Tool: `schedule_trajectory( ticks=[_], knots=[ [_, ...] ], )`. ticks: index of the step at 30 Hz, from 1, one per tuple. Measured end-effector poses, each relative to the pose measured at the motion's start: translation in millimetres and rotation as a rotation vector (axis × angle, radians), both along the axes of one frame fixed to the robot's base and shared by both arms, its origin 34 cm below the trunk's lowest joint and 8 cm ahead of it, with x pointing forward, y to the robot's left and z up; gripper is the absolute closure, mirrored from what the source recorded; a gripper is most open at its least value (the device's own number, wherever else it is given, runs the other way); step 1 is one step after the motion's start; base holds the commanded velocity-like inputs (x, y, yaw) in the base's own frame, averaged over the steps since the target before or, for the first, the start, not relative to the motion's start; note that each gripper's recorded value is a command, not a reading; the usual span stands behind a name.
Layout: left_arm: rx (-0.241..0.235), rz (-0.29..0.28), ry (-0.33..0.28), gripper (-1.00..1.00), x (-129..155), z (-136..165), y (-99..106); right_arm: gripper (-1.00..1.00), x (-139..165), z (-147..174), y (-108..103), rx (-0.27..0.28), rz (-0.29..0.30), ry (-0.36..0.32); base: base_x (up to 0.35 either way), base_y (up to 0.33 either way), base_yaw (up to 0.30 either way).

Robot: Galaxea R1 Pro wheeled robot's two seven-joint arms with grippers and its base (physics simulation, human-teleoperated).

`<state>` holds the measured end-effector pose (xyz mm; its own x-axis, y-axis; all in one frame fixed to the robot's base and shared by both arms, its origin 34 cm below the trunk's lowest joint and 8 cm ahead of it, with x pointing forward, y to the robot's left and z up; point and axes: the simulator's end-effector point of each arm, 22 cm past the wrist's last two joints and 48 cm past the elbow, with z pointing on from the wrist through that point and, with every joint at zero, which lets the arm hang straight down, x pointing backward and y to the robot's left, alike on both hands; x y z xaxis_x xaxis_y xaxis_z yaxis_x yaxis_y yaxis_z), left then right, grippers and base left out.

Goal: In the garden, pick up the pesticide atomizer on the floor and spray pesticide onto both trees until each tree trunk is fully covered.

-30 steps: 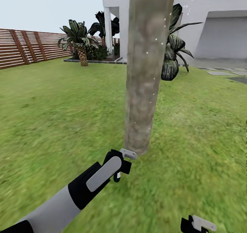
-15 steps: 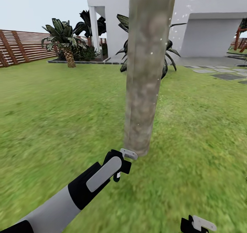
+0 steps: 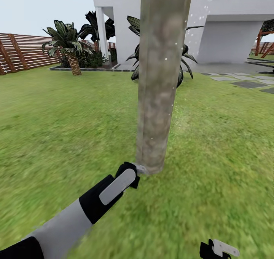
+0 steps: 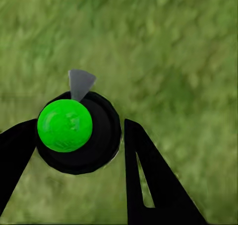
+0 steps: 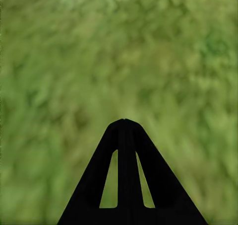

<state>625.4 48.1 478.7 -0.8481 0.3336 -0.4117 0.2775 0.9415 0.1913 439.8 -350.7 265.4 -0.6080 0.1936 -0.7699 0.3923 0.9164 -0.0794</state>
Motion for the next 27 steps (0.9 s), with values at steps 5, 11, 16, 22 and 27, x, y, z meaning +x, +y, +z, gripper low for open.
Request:
schedule_trajectory(
  ticks=[5,11,16,22,27],
  knots=[
    [-0.058,0.026,0.065,1.00,32,25,-8,1.00,-1,-1,-1,0.000,-0.002,0.003,0.000,0.000,0.000],
    [-0.158,0.018,0.086,1.00,60,77,-28,1.00,-1,-1,0,0.000,-0.002,0.004,0.000,0.000,0.000],
    [-0.197,0.041,0.086,1.00,88,123,-32,1.00,-2,-2,0,0.001,-0.002,0.007,0.000,0.000,0.000],
    [-0.288,0.073,0.069,1.00,124,208,-36,1.00,-2,-2,0,0.001,-0.002,0.008,0.000,0.000,0.000],
    [-0.372,0.057,0.012,1.00,139,299,-48,1.00,-2,-2,0,0.001,-0.002,0.008,0.000,0.000,0.000]
  ],
)
